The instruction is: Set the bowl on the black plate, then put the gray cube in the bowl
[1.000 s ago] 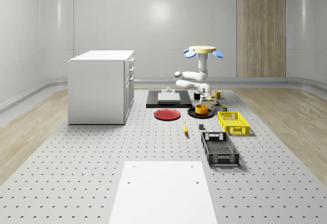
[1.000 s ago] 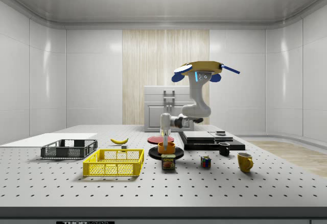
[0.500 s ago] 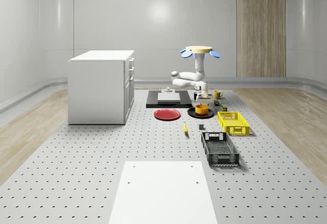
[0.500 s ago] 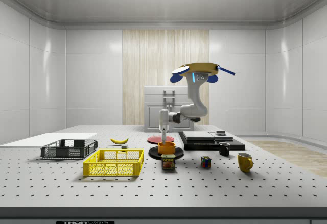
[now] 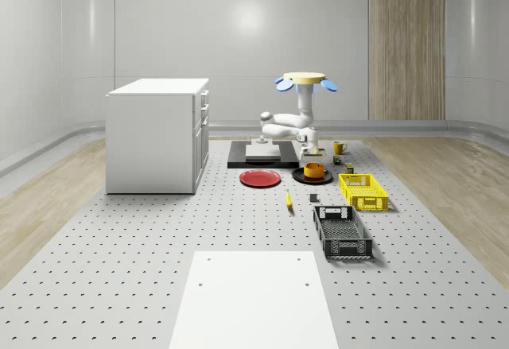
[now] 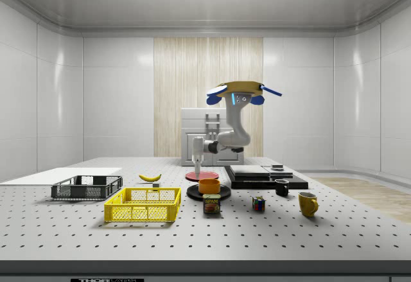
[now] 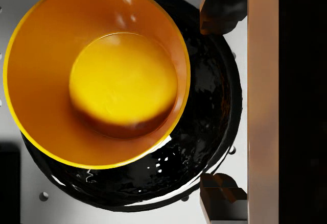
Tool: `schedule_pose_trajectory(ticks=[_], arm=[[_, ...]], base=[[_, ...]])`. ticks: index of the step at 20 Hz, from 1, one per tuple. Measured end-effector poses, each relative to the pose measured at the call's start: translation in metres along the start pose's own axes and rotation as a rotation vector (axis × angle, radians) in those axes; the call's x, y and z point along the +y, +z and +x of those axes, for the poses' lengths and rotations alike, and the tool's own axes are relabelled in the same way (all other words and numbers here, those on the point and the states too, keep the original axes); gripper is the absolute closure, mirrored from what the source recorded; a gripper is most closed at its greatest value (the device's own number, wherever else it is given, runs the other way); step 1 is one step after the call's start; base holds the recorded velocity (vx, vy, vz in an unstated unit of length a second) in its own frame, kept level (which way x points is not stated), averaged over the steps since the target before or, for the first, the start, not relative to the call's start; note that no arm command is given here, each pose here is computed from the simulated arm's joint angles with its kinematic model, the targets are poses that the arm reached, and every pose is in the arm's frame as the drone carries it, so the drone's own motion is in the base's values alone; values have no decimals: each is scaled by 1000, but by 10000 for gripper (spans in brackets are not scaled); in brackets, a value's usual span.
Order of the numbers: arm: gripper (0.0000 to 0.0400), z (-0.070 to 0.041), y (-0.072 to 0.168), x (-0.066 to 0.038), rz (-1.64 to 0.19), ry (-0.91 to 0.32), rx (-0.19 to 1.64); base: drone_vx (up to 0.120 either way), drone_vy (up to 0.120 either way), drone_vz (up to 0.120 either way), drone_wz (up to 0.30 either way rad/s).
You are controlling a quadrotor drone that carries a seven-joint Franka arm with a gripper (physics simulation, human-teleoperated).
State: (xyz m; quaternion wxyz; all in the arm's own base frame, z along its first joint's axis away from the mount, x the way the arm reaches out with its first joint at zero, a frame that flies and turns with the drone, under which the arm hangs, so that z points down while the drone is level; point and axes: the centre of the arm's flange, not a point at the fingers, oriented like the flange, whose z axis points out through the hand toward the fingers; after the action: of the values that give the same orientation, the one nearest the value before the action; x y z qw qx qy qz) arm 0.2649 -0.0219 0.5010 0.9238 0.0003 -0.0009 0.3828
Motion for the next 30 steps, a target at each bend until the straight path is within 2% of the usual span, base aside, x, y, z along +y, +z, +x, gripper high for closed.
schedule_pose_trajectory(ticks=[19,23,26,30], arm=[[0,0,0,0,0,0,0],[0,0,0,0,0,0,0],[0,0,0,0,0,0,0],[0,0,0,0,0,0,0]], base=[[120,0,0,0],[120,-10,-100,0],[120,-120,-120,0],[120,-50,-10,0]])
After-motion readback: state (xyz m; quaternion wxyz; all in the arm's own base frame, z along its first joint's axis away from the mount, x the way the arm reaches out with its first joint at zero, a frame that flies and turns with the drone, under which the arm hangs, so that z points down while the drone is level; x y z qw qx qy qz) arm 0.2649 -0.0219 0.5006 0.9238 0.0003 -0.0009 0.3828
